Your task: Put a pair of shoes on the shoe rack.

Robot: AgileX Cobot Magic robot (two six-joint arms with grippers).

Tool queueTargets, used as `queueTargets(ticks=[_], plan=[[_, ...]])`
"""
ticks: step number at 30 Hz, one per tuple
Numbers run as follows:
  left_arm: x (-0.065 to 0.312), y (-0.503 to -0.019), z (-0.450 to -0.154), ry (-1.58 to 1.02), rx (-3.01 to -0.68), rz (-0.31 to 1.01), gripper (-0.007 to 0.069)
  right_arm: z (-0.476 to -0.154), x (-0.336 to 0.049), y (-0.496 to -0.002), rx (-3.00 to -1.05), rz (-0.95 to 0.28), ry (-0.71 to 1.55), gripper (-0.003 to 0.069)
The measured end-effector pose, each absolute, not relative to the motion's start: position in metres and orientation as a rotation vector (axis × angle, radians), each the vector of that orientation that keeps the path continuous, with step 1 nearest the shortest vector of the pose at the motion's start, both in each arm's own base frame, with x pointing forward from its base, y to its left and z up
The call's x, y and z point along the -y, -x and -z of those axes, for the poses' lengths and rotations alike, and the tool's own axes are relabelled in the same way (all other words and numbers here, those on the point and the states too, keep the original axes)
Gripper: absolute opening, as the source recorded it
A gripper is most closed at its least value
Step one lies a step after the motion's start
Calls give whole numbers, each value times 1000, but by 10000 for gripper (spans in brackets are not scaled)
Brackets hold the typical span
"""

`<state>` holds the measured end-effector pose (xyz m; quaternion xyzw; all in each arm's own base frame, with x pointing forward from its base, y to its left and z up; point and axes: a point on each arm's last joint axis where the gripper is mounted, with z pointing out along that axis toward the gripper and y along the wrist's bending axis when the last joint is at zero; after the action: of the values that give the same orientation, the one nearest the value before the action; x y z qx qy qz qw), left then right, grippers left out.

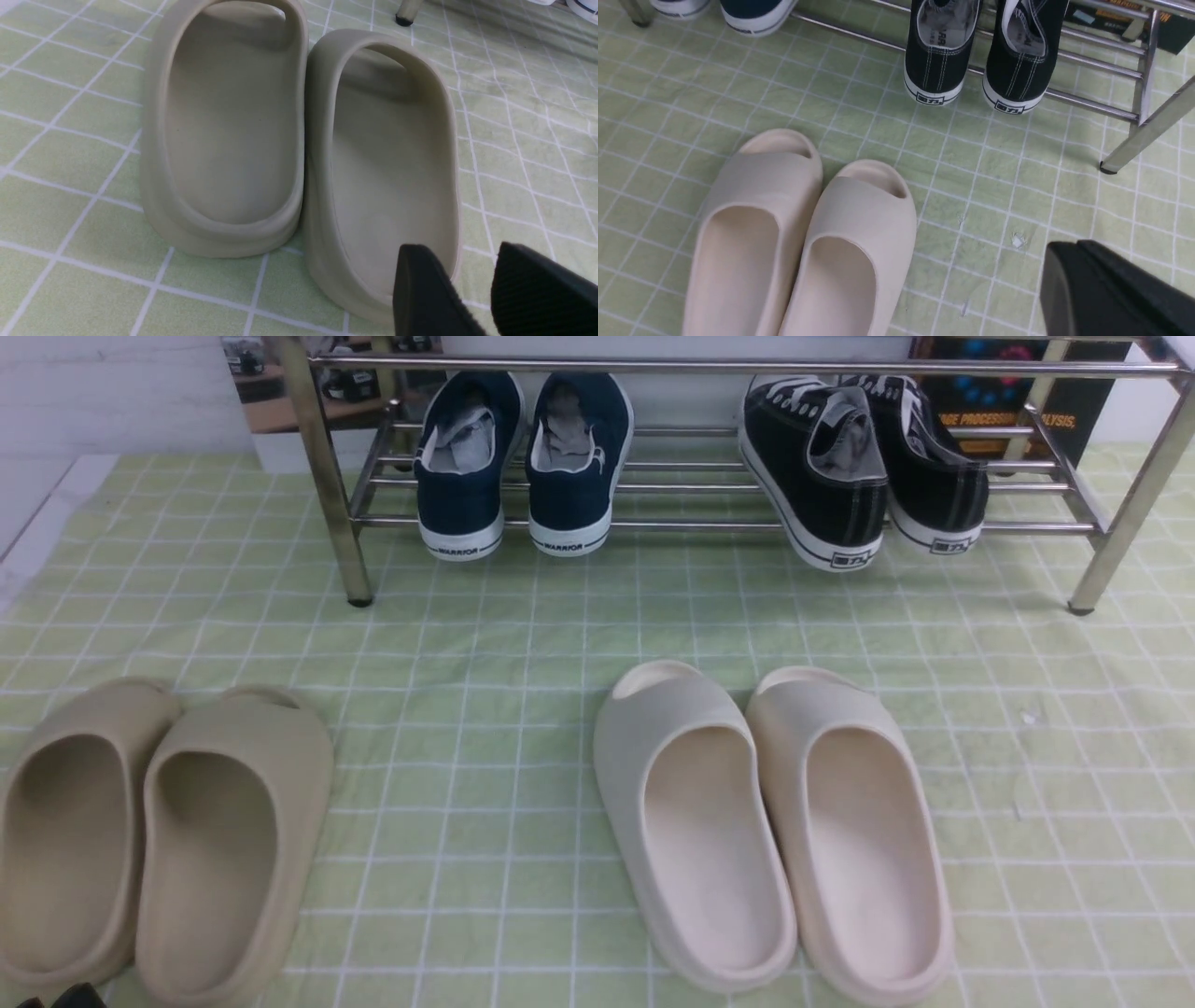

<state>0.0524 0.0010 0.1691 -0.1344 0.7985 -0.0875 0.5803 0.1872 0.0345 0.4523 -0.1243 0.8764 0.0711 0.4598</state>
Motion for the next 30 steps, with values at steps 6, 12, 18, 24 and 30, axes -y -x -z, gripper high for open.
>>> queueTargets(ticks=[6,12,18,24,30], plan=[[-1,-52,-169,314,-1866,204,237,-437,-24,-103,-1959,-164,274,5],[-1,-52,-169,314,-1866,204,237,-423,-22,-76,-1864,-175,253,7],[-1,-52,-169,314,-1866,204,237,-412,-27,-71,-1907,-270,253,13],[-1,-52,-169,314,-1866,204,237,-409,-28,-69,-1939,-281,263,15],[-1,-52,-169,314,-1866,204,237,-408,-28,-70,-1943,-287,263,1]])
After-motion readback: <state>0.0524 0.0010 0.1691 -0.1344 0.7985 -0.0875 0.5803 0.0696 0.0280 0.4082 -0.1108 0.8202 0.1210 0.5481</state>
